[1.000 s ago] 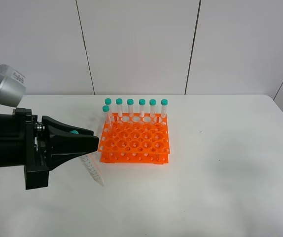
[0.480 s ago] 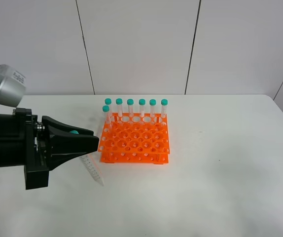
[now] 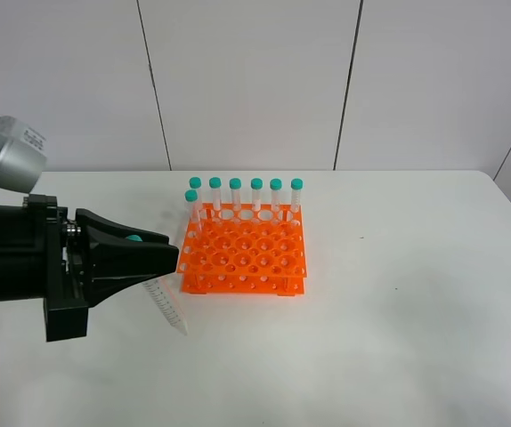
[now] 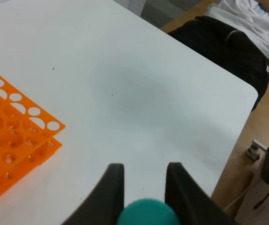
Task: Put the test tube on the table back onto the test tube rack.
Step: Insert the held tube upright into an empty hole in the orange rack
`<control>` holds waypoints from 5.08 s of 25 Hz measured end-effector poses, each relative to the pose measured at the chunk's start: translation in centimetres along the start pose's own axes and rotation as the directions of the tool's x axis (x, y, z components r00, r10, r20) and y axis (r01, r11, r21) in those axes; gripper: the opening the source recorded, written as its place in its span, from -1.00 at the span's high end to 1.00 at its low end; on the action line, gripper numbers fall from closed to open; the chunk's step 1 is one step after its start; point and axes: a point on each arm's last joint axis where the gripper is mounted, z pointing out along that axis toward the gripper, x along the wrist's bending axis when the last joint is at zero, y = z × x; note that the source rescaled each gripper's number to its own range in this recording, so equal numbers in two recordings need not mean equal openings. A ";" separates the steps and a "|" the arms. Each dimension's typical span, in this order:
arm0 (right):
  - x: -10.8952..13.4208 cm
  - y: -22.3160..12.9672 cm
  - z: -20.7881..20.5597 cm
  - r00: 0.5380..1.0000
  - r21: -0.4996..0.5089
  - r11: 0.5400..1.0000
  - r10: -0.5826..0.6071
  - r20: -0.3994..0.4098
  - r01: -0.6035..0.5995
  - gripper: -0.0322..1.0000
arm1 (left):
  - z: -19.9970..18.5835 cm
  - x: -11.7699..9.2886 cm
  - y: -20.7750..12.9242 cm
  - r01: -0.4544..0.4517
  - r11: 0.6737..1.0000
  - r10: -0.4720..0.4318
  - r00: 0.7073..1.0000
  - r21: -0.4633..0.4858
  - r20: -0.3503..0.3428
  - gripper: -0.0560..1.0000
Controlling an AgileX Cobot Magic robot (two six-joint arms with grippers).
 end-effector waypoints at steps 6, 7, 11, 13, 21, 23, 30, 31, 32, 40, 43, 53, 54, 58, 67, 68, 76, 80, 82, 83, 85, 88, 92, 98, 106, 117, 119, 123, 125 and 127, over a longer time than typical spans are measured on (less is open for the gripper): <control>0.0 -0.1 -0.2 1.000 -0.018 1.000 0.000 0.001 0.000 -1.00 | 0.0 0.0 0.0 -0.001 1.000 0.001 1.000 0.000 0.000 0.88; 0.0 -0.1 -0.2 1.000 -0.018 1.000 0.000 0.001 0.000 -1.00 | 0.0 0.0 0.0 -0.001 1.000 0.001 1.000 0.000 0.000 0.88; 0.0 -0.1 -0.2 1.000 -0.018 1.000 0.000 0.001 0.000 -1.00 | 0.0 0.0 0.0 -0.001 1.000 0.001 1.000 0.000 0.000 0.88; 0.0 -0.1 -0.2 1.000 -0.018 1.000 0.000 0.001 0.000 -1.00 | 0.0 0.0 0.0 -0.001 1.000 0.001 1.000 0.000 0.000 0.88; 0.0 -0.1 -0.2 1.000 -0.018 1.000 0.000 0.001 0.000 -1.00 | 0.0 0.0 0.0 -0.001 1.000 0.001 1.000 0.000 0.000 0.88; 0.0 -0.1 -0.2 1.000 -0.019 1.000 0.000 0.001 0.000 -1.00 | 0.0 0.0 0.0 -0.001 1.000 0.001 1.000 0.000 0.000 0.88; 0.0 -0.1 -0.2 0.999 -0.022 0.999 -0.024 -0.041 0.023 -1.00 | 0.0 0.0 0.0 -0.001 1.000 0.001 1.000 0.000 0.000 0.88; -0.1 -0.1 -0.3 0.998 -0.023 0.999 -0.033 -0.058 0.032 -1.00 | 0.0 0.0 0.0 -0.001 1.000 0.001 1.000 0.000 0.000 0.88; -0.1 -0.1 -0.3 0.997 -0.024 0.999 -0.040 -0.071 0.038 -1.00 | 0.0 0.0 0.0 -0.001 1.000 0.001 1.000 0.000 0.000 0.88; -0.1 -0.1 -0.3 0.993 -0.028 0.998 -0.056 -0.100 0.054 -1.00 | 0.0 0.0 0.0 -0.001 1.000 0.001 1.000 0.000 0.000 0.88; -0.1 -0.1 -0.3 0.993 -0.028 0.998 -0.056 -0.100 0.054 -1.00 | 0.0 0.0 0.0 -0.001 1.000 0.001 1.000 0.000 0.000 0.88; -0.1 -0.1 -0.3 0.993 -0.028 0.998 -0.056 -0.100 0.054 -1.00 | 0.0 0.0 0.0 -0.001 1.000 0.001 1.000 -0.001 -0.003 0.88; -0.1 -0.1 -0.3 0.993 -0.028 0.998 -0.056 -0.100 0.054 -1.00 | 0.0 0.0 0.0 -0.001 1.000 0.001 1.000 -0.001 -0.003 0.88; -0.1 -0.1 -0.3 0.993 -0.028 0.998 -0.056 -0.100 0.054 -1.00 | 0.0 0.1 0.0 -0.002 1.000 0.002 1.000 -0.002 -0.007 0.88; -0.1 -0.1 -0.3 0.993 -0.029 0.998 -0.056 -0.100 0.054 -1.00 | -0.1 1.0 0.3 -0.087 0.996 0.088 0.990 0.016 -0.112 0.88; -0.1 -0.1 -0.3 0.993 -0.029 0.998 -0.056 -0.100 0.054 -1.00 | -0.2 1.2 0.4 -0.098 0.995 0.101 0.984 0.025 -0.145 0.88; -0.1 -0.1 -0.3 0.993 -0.029 0.998 -0.056 -0.100 0.054 -1.00 | -0.7 3.2 2.6 -0.079 0.990 0.019 0.898 -0.119 -0.440 0.88; -0.1 -0.1 -0.3 0.993 -0.029 0.998 -0.056 -0.100 0.054 -1.00 | 0.7 3.5 3.7 -0.146 0.958 0.021 0.893 -0.246 -0.449 0.88; -0.1 -0.1 -0.3 0.993 -0.029 0.998 -0.056 -0.100 0.054 -1.00 | 2.2 4.1 3.7 -0.137 0.954 0.009 0.902 -0.266 -0.432 0.88; -0.1 -0.1 -0.3 0.993 -0.029 0.998 -0.056 -0.100 0.054 -1.00 | 2.9 4.4 3.6 -0.123 0.952 -0.007 0.907 -0.281 -0.421 0.88; -0.1 -0.1 -0.3 0.993 -0.029 0.998 -0.056 -0.100 0.054 -1.00 | 4.4 5.0 3.0 -0.110 0.960 -0.004 0.914 -0.257 -0.406 0.88; -0.1 -0.1 -0.3 0.993 -0.030 0.998 -0.056 -0.100 0.053 -1.00 | 6.6 6.0 2.4 -0.095 0.976 0.009 0.919 -0.198 -0.395 0.88; -0.1 -0.1 -0.3 0.993 -0.030 0.998 -0.056 -0.100 0.053 -1.00 | 9.7 7.2 3.2 -0.094 0.987 0.038 0.921 -0.127 -0.387 0.88; -0.1 -0.1 -0.3 0.993 -0.030 0.998 -0.056 -0.100 0.053 -1.00 | 13.4 9.2 3.5 -0.026 0.999 0.041 0.905 0.040 -0.423 0.88; -0.1 -0.1 -0.3 0.993 -0.030 0.998 -0.056 -0.100 0.053 -1.00 | 16.5 10.7 5.2 -0.015 0.997 0.050 0.893 0.081 -0.447 0.88; -0.1 -0.1 -0.3 0.993 -0.030 0.998 -0.056 -0.100 0.053 -1.00 | 20.0 13.7 5.9 0.017 0.994 0.040 0.873 0.112 -0.486 0.88; -0.1 -0.1 -0.3 0.993 -0.030 0.998 -0.056 -0.100 0.053 -1.00 | 20.1 14.4 6.1 0.024 0.994 0.033 0.867 0.107 -0.497 0.88; -0.1 -0.1 -0.3 0.993 -0.030 0.998 -0.056 -0.100 0.053 -1.00 | 20.4 15.7 5.9 0.059 0.994 -0.003 0.857 0.092 -0.515 0.88; -0.1 -0.1 -0.3 0.993 -0.030 0.998 -0.056 -0.100 0.053 -1.00 | 20.6 16.1 5.7 0.065 0.995 -0.013 0.856 0.082 -0.516 0.88; -0.1 -0.1 -0.3 0.993 -0.030 0.998 -0.056 -0.100 0.053 -1.00 | 20.8 16.2 5.6 0.066 0.996 -0.023 0.858 0.066 -0.512 0.88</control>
